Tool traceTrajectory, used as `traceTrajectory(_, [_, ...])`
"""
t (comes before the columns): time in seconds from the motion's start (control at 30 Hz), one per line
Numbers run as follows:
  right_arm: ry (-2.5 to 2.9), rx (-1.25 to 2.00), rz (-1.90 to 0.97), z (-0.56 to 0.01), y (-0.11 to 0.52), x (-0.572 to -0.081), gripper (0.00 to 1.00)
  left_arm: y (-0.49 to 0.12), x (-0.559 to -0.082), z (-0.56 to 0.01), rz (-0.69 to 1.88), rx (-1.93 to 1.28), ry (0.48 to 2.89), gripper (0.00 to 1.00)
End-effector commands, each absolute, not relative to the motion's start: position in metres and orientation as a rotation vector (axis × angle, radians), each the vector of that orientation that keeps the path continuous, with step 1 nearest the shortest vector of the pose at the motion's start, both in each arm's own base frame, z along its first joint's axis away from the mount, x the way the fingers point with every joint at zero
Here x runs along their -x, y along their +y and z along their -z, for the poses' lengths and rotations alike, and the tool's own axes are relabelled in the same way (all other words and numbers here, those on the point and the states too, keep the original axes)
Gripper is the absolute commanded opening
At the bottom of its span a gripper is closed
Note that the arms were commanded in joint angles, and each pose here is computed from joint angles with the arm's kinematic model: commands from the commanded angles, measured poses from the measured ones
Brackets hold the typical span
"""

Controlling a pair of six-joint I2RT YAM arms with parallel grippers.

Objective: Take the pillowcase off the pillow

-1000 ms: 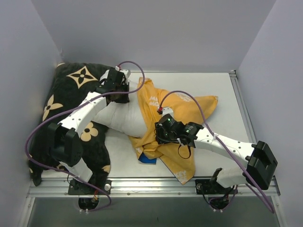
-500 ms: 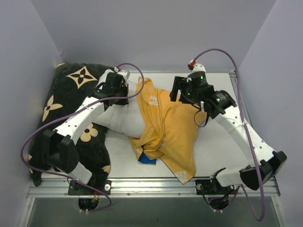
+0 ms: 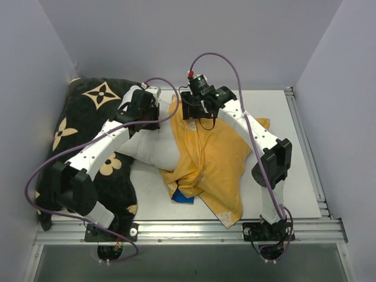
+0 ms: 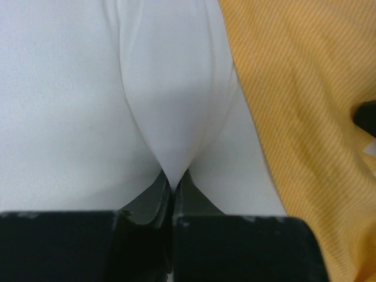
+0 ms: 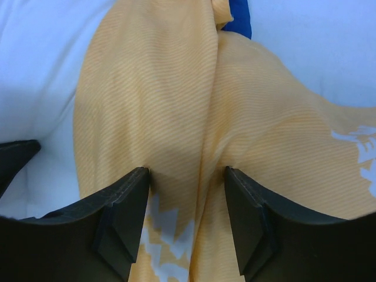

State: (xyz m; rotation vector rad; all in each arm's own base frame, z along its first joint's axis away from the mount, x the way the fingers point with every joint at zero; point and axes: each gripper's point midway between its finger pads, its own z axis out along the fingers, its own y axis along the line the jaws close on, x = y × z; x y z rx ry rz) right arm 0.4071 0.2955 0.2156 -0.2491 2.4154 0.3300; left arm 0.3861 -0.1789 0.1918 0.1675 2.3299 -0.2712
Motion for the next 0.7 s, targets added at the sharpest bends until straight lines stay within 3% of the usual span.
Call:
traceTrajectory(0.0, [2.443, 0.26, -0.321, -0.221, 0.293, -0.403, 0.53, -0.163, -0.377, -0.201, 0.21, -0.132, 2.335, 0.0])
traceTrajectory(0.03, [2.456, 0.256, -0.303, -0.217, 0.292, -0.405, 0.47, -0.162, -0.376, -0.205, 0.214, -0.125, 2.325, 0.0])
traceTrajectory(0.07, [2.462, 0.239, -0.285, -0.216, 0.287, -0.408, 0.3, -0.162, -0.377, -0.209, 0.216, -0.118, 2.315, 0.0])
traceTrajectory(0.17, [2.465, 0.194, -0.239, -0.217, 0.271, -0.413, 0.09, -0.158, -0.375, -0.224, 0.221, -0.093, 2.278, 0.0])
traceTrajectory(0.27, [2.441, 0.086, -0.161, -0.225, 0.234, -0.424, 0.0, -0.154, -0.371, -0.245, 0.243, -0.066, 2.227, 0.0])
traceTrajectory(0.67, [2.417, -0.419, 0.083, -0.221, 0.052, -0.451, 0.0, -0.116, -0.344, -0.322, 0.253, 0.061, 2.048, 0.0])
